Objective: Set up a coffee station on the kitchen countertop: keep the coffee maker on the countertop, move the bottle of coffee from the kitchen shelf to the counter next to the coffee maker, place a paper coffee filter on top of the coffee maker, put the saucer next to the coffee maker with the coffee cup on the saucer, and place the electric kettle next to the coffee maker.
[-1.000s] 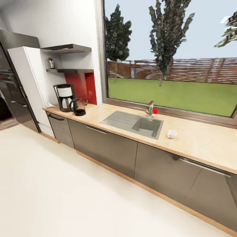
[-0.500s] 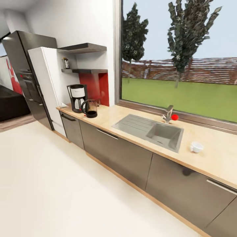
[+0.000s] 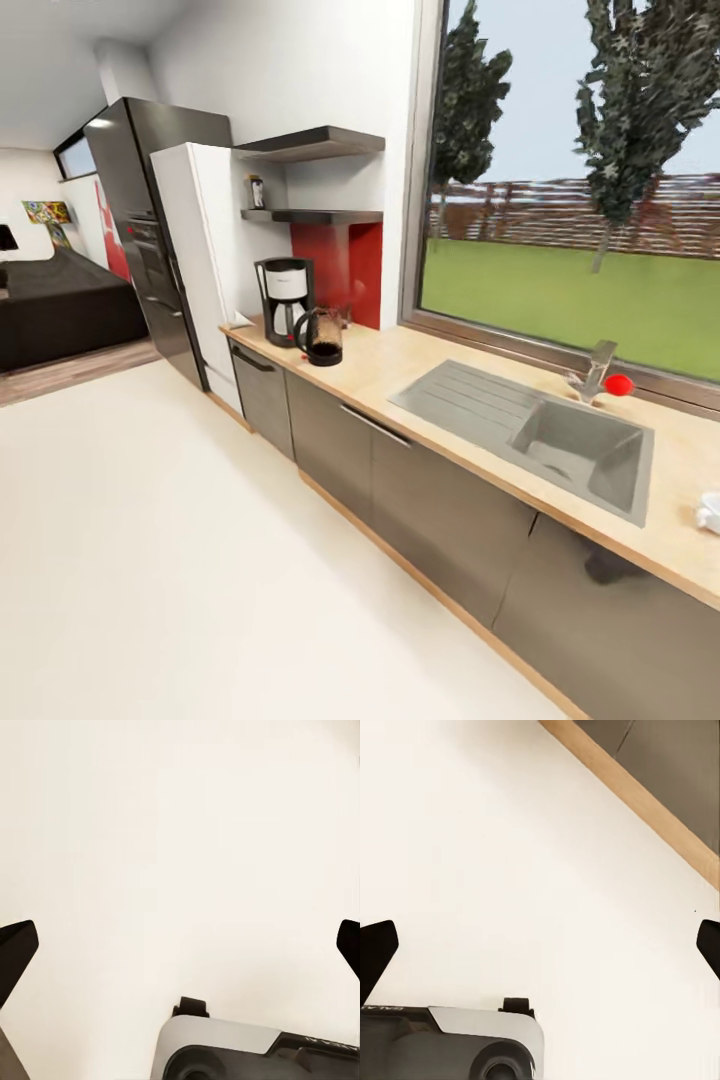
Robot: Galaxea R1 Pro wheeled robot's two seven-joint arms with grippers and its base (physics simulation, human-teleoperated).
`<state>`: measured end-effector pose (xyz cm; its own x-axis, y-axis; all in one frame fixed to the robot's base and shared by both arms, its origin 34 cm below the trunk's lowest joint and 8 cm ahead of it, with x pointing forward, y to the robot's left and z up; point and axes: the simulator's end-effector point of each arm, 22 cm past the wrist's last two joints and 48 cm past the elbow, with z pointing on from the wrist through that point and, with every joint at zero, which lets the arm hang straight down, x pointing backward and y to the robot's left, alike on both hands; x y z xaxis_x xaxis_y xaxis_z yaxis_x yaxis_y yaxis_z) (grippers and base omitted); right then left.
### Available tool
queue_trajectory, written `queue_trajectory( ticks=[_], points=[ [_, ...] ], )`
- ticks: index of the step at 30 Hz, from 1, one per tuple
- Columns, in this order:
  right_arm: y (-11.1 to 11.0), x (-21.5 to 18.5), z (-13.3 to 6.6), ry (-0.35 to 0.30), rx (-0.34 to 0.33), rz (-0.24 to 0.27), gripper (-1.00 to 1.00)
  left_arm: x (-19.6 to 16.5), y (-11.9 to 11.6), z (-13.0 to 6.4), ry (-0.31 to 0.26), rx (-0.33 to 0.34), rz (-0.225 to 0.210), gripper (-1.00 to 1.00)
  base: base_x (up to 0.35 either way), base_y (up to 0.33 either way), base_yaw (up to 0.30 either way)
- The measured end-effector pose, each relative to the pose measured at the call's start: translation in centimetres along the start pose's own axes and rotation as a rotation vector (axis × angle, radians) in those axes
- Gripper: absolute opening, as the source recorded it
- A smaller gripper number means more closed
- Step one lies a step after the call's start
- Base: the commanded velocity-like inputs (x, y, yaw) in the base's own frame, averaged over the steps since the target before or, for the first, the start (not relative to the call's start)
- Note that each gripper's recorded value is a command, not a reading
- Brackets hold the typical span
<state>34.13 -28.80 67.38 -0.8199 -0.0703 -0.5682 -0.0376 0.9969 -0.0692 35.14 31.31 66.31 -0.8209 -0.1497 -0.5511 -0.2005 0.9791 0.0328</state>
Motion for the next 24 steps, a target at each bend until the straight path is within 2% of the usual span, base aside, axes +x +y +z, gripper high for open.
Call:
queue_trajectory(
  ticks=[24],
  points=[
    [0.01,0.0,0.0,0.0,0.0,0.0,1.0,-0.01,0.0,0.0,0.0,0.0,0.0,1.0,0.294,0.214,0.271]
  ],
)
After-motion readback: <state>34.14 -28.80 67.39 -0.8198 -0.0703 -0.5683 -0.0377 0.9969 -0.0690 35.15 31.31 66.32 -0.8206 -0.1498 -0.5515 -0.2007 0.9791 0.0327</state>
